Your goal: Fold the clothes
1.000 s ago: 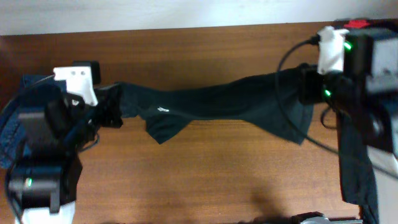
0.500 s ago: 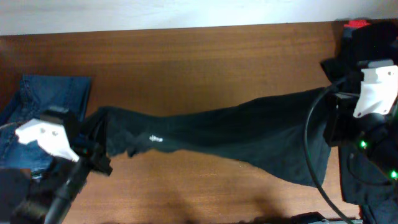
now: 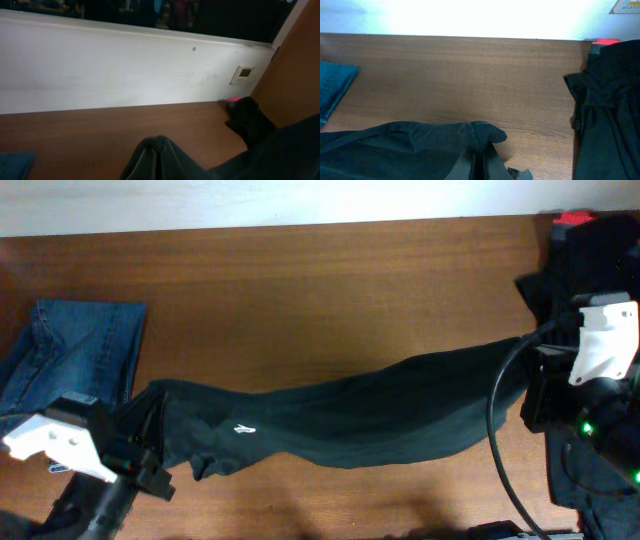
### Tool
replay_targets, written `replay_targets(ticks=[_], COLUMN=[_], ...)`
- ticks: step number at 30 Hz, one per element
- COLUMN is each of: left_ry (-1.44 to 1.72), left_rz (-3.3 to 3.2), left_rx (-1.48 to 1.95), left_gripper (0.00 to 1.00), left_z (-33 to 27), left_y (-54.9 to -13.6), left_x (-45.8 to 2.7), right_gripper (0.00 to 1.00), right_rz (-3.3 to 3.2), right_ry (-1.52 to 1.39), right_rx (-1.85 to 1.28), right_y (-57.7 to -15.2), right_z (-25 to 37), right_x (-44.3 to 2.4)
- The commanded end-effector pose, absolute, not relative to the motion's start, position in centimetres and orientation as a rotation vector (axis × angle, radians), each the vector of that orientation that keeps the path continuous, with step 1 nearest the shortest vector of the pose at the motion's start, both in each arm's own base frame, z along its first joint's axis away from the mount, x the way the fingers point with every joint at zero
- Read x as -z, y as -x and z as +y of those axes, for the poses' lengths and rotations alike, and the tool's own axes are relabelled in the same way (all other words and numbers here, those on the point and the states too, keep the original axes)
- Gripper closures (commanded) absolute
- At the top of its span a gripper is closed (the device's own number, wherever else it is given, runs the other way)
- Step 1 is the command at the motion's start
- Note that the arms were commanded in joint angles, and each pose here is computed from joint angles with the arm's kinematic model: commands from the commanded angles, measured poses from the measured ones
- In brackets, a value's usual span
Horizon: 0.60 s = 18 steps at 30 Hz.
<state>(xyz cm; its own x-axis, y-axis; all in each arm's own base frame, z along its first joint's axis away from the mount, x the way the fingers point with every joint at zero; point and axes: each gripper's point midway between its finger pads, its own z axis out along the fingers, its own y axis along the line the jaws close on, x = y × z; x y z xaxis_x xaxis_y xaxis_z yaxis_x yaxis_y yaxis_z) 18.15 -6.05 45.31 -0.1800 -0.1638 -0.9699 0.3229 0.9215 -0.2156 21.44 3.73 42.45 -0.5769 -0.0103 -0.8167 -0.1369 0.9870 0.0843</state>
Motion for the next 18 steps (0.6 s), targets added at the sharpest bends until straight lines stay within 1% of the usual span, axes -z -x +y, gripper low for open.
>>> replay_targets(ticks=[1, 7, 18], left_ry=[-0.141, -0.154, -0.135], left_rz=[1.646, 1.574, 1.493], left_rx=[0.418, 0.407, 0.365], left_gripper=[1.0, 1.0, 1.0], left_z=[-6.0, -6.0, -5.3], left_y=[-16.7, -14.8, -13.1], left_x=[-47.2, -49.9, -52.7], right_gripper=[0.96, 0.96, 0.96], right_rz=[2.131, 2.095, 2.094], right_ry=[0.094, 0.094, 0.086], right_rx=[-0.216, -0.217, -0.201], right_y=[-20.0, -18.8, -18.8], right_z=[4.0, 3.9, 3.6], right_x=[-43.5, -44.2, -44.2])
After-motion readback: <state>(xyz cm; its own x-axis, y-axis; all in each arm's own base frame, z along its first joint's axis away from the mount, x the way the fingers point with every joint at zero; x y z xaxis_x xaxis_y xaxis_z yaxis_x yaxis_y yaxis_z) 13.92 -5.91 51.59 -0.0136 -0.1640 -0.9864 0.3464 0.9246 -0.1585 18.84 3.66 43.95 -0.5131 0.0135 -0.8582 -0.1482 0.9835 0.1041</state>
